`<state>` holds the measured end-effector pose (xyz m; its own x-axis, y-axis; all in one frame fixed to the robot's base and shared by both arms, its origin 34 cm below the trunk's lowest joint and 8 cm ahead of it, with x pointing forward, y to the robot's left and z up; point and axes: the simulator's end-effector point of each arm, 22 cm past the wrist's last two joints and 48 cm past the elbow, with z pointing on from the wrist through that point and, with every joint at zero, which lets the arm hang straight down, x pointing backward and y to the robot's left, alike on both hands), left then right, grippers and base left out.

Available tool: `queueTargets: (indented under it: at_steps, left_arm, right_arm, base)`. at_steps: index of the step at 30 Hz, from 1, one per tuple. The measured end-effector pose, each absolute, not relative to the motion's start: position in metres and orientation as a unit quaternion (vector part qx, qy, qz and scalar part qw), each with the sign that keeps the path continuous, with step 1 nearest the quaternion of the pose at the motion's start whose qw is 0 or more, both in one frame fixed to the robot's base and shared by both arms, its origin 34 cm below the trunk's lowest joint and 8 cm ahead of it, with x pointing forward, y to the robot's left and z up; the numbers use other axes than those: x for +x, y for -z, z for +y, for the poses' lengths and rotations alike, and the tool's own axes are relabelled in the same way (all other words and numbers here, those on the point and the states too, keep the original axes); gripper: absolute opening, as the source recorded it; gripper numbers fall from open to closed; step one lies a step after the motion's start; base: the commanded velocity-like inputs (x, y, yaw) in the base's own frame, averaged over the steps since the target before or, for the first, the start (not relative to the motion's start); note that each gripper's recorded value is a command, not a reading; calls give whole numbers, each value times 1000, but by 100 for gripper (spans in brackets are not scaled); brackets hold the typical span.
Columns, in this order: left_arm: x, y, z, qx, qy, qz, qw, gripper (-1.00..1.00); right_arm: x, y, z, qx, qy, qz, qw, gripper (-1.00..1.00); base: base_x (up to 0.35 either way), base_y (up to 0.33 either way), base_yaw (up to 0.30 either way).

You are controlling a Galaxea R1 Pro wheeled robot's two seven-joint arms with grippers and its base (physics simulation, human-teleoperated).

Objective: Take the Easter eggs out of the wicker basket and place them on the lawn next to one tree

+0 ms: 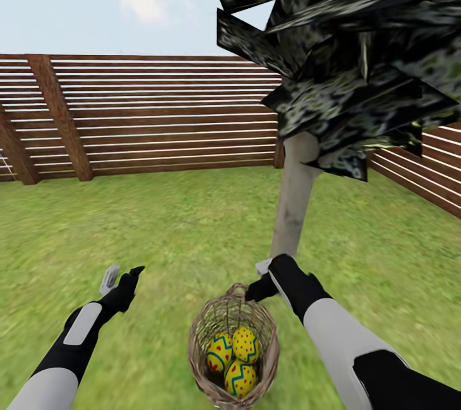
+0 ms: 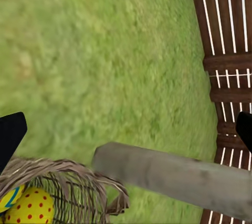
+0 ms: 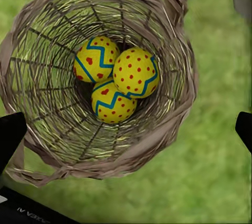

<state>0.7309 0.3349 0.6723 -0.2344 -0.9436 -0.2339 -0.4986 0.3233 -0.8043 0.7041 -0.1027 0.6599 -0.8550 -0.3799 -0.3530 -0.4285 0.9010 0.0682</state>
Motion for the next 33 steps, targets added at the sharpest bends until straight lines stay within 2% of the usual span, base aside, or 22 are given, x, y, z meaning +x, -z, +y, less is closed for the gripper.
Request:
queueTargets:
  at_steps: [9,20,33]
  left_arm:
    - [730,-671,335,-499,301,725,367,100]
    - [729,-656,332,-498,302,726,367,100]
    - [726,-631,333,-498,302,726,366,100]
  right_arm:
    - [686,-644,-99,-218,-73,963,138,100]
    - [662,-623,-79,-223,-124,961,106,100]
    - [664,-603,-76,-226,-132,958,116,100]
  base:
    - [267,0,0]
    - [12,0,0]
    - [0,0,0]
